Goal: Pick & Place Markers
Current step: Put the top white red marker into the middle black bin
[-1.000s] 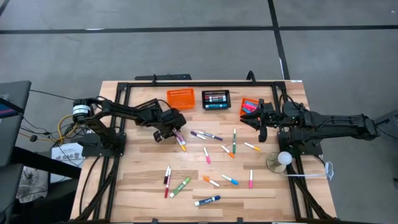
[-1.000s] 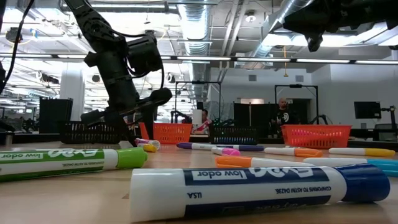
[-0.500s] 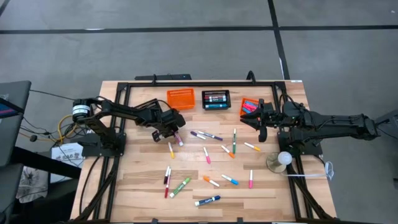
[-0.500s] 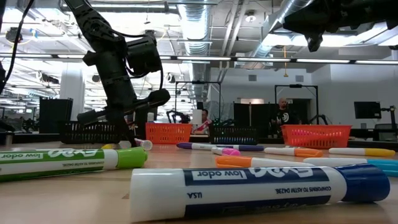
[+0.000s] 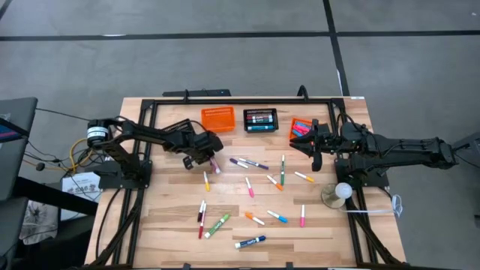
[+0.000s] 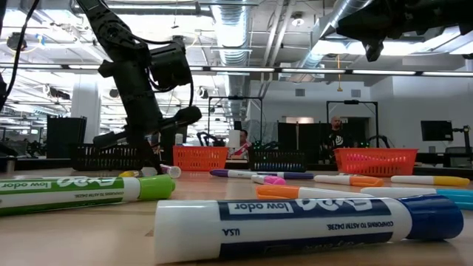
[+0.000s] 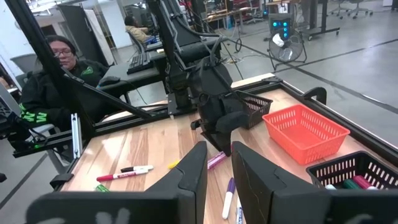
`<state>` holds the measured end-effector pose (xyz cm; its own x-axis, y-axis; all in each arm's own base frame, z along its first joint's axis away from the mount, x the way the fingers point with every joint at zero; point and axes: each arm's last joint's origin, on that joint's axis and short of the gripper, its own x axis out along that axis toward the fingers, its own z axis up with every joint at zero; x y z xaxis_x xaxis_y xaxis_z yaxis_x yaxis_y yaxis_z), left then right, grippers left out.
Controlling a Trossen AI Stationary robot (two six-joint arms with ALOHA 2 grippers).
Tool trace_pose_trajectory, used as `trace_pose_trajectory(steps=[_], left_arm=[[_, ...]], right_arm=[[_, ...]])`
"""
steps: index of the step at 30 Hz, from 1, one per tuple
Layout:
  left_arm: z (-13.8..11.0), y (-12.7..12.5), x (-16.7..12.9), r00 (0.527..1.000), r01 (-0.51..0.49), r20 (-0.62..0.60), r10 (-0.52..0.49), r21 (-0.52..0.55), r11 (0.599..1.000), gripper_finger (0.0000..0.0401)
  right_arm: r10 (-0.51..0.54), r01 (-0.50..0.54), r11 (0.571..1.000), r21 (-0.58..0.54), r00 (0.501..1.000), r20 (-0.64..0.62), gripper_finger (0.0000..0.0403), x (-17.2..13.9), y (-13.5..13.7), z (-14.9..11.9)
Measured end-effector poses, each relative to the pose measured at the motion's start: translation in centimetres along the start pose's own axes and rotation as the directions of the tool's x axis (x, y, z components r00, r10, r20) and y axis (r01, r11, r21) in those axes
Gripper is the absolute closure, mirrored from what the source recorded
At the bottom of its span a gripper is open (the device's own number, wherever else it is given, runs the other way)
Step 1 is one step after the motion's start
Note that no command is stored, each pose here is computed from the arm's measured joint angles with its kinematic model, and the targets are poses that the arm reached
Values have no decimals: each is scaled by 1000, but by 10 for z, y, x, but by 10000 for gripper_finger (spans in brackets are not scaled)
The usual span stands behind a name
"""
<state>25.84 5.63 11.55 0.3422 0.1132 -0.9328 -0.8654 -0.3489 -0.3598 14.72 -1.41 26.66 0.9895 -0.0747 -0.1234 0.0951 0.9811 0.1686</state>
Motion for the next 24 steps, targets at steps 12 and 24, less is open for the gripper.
trace_pose_trajectory(steps=[12, 24], left_arm=[[3, 0, -12, 998, 41, 49, -41, -1, 999, 334], [2, -5, -12, 995, 92, 26, -92, 4, 996, 335]], right_arm=[[0, 0, 1000, 0, 1000, 0, 339, 0, 0, 0], [-2, 2, 1000, -1, 1000, 0, 339, 0, 0, 0]])
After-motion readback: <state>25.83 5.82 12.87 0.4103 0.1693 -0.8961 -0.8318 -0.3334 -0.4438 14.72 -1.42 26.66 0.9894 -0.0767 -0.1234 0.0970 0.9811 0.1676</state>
